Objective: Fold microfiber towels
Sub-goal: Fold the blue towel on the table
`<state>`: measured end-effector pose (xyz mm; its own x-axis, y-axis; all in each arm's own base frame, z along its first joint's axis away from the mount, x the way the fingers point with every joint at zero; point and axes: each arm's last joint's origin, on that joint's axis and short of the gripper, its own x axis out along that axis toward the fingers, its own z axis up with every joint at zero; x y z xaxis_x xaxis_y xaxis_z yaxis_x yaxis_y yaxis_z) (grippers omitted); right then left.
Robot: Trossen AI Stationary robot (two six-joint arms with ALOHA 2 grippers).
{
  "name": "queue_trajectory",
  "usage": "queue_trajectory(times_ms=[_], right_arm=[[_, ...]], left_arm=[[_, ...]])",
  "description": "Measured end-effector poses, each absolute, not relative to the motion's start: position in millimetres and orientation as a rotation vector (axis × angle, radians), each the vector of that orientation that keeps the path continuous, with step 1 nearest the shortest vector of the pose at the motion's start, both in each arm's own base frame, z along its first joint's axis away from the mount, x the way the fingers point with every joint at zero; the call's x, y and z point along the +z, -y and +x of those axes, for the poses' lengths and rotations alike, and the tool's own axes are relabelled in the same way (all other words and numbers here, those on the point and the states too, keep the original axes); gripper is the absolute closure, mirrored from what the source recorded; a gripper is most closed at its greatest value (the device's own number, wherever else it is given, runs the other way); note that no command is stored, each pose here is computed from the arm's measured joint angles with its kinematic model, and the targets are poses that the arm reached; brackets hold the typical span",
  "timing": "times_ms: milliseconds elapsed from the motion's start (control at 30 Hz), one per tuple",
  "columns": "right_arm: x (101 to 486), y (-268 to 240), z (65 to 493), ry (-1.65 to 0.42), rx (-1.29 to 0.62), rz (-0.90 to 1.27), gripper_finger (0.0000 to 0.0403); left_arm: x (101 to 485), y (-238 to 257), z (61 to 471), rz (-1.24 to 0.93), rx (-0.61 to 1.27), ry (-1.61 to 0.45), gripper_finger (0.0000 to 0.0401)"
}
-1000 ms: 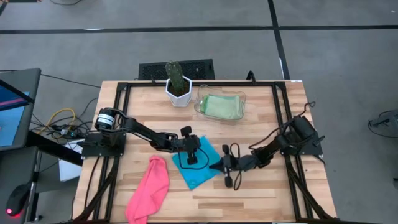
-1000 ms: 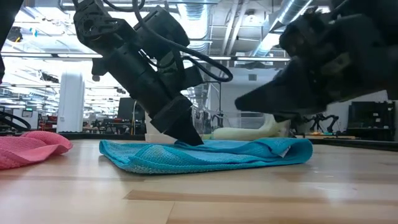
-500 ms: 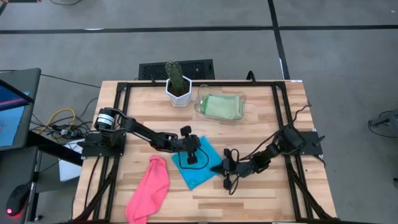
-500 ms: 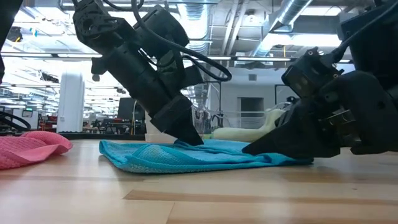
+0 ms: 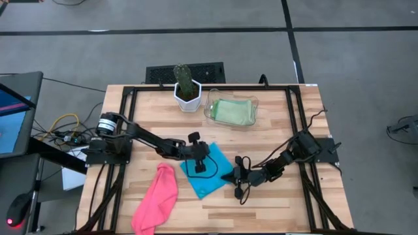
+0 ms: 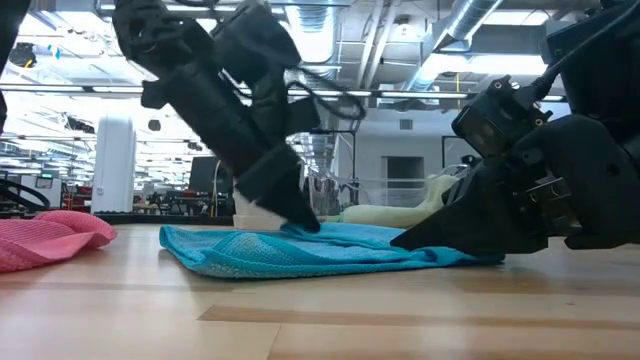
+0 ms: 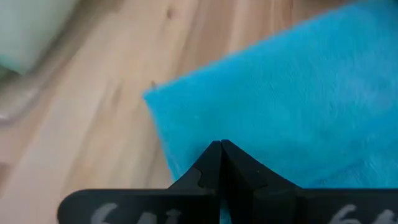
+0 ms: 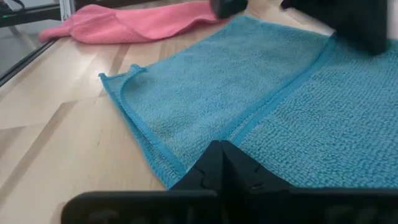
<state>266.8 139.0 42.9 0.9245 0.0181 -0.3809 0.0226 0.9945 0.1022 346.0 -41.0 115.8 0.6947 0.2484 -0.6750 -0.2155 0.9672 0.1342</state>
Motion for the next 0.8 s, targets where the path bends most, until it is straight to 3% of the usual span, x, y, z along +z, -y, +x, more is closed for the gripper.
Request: queue_trajectory(times_ms=[367, 667, 800], right_arm=[[42.5, -136.6, 267.7, -0.394, -0.011, 0.104, 0.0384], [42.4, -135.5, 268.3, -0.395, -0.015, 0.102, 0.0386], [42.1, -135.3, 268.3, -0.397, -0.015, 0.101, 0.0385]], left_arm=[[110.3, 58.9, 337.2, 0.152, 0.314, -0.836, 0.0401], [146.9, 59.8, 332.6, 0.153, 0.297, -0.777, 0.0401], [134.4, 62.1, 321.1, 0.139, 0.281, -0.812, 0.0401]])
